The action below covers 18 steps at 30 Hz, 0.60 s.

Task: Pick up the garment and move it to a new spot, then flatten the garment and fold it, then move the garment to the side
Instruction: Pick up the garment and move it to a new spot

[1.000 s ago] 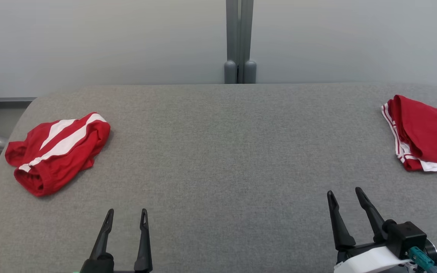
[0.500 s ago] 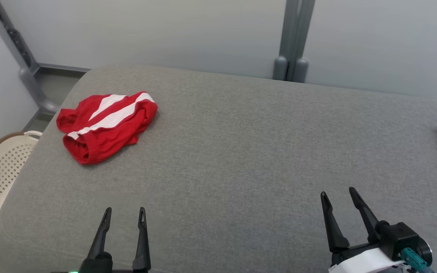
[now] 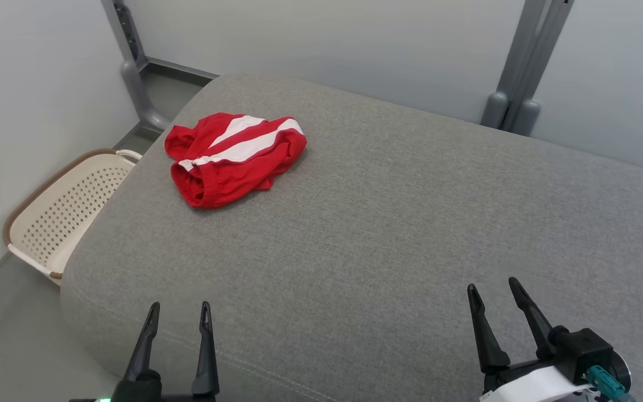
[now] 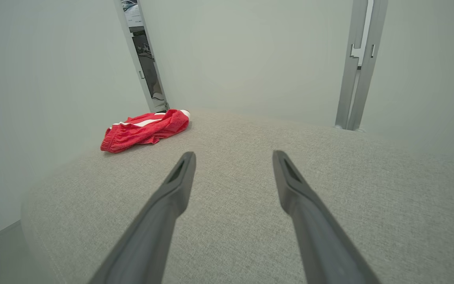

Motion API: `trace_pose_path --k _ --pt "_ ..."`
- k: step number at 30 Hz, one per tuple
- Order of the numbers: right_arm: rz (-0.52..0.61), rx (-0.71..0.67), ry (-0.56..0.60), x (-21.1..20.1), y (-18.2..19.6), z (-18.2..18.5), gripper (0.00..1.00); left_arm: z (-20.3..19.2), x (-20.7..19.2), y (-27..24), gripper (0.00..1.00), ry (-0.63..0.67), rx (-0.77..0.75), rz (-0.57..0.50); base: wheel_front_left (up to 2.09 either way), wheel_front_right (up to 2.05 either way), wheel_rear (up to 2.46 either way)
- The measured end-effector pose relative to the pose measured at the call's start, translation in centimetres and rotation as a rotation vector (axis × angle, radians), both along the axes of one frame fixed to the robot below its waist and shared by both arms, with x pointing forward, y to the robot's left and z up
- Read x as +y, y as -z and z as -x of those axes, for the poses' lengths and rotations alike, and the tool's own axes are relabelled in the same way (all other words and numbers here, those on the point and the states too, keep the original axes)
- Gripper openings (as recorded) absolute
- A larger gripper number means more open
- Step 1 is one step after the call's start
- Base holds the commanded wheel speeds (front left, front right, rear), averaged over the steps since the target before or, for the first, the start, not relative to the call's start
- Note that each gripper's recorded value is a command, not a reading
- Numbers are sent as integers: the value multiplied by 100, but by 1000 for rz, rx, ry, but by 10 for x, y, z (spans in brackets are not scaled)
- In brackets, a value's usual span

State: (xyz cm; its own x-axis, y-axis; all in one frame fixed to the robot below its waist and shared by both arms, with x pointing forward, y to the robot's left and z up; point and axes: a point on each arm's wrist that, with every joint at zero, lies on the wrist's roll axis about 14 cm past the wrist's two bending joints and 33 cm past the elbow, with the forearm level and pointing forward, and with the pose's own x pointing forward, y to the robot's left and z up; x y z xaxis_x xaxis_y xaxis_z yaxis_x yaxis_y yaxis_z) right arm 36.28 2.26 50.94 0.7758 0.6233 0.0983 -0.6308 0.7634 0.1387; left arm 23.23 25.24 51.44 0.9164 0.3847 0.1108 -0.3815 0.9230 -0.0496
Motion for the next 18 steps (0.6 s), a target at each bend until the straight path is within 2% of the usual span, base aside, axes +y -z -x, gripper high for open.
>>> trace_pose_path --k 9,18 --pt "-1 16 -86 25 6 -4 100 9 16 -3 100 -89 4 -4 0 0 0" --pt "17 24 -114 28 16 -17 100 2 25 -3 100 -118 26 -19 0 0 0"
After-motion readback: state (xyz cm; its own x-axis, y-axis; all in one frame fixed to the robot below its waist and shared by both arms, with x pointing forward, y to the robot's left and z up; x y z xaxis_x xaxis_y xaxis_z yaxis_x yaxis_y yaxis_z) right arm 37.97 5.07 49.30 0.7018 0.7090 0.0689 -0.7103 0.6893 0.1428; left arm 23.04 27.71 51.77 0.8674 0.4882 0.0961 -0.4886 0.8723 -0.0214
